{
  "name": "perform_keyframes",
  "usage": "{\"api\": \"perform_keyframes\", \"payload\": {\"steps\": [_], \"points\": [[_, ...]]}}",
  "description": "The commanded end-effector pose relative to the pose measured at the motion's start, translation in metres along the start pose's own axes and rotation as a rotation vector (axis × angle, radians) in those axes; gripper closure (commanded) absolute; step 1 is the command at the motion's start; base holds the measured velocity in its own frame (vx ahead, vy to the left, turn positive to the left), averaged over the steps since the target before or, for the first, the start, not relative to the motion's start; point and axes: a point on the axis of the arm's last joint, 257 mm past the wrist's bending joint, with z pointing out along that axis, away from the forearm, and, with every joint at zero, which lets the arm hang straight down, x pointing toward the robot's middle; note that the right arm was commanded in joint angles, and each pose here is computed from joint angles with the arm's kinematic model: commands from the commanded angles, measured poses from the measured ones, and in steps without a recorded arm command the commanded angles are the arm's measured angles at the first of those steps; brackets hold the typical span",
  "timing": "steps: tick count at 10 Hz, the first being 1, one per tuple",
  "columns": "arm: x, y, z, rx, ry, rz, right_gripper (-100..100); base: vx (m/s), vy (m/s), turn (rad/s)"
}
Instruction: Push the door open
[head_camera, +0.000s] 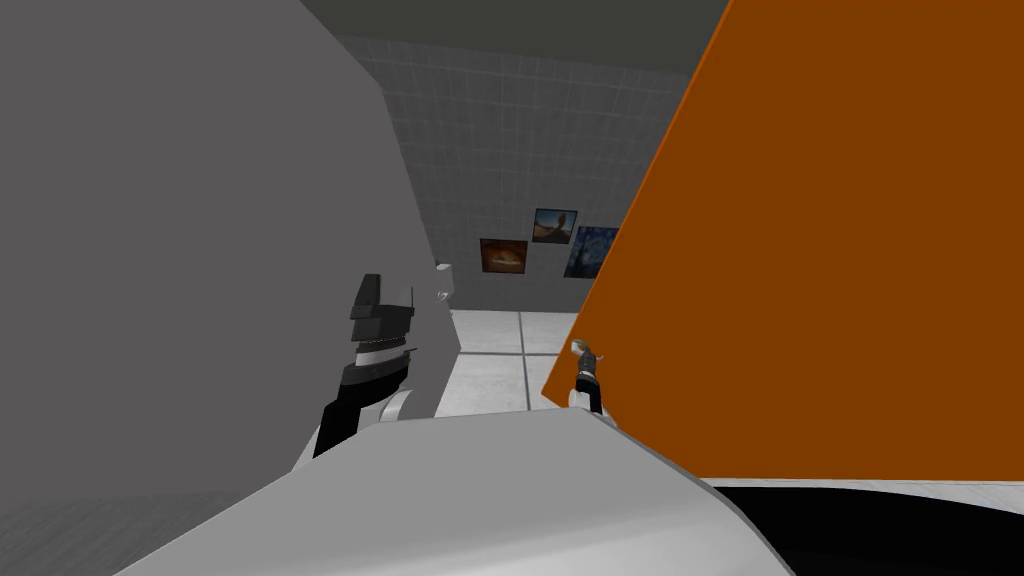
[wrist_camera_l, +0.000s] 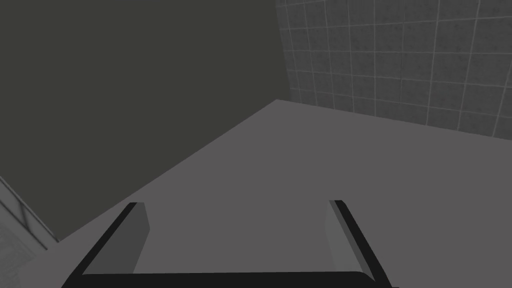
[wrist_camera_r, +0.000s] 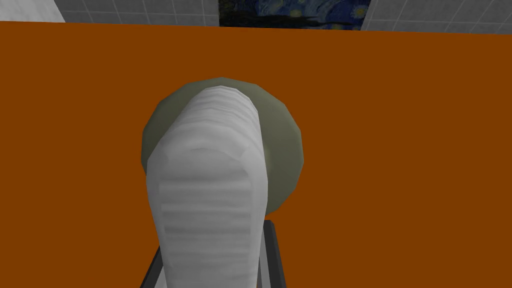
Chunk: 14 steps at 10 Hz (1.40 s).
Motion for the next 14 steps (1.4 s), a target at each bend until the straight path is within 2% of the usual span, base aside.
{"api": "perform_keyframes", "payload": {"steps": [1, 6, 7, 8, 9, 12, 14], "points": [[-0.010, 0.001, 0.0008, -0.004, -0.022, -0.001, 100, 0.204, -0.030, -0.038], [-0.039, 0.001, -0.0004, -0.004, -0.089, -0.001, 100, 0.179, -0.037, -0.031], [-0.039, 0.001, -0.0004, -0.004, -0.089, -0.001, 100, 0.127, -0.035, -0.014], [-0.050, 0.001, -0.0012, -0.004, -0.114, -0.001, 100, 0.145, -0.036, -0.023], [-0.050, 0.001, -0.0012, -0.004, -0.114, -0.001, 100, 0.129, -0.022, -0.023], [-0.076, 0.001, -0.0042, -0.004, -0.176, 0.000, 100, 0.189, -0.046, -0.040], [-0.080, 0.001, -0.0048, -0.005, -0.186, 0.000, 100, 0.155, -0.029, -0.067]]}}
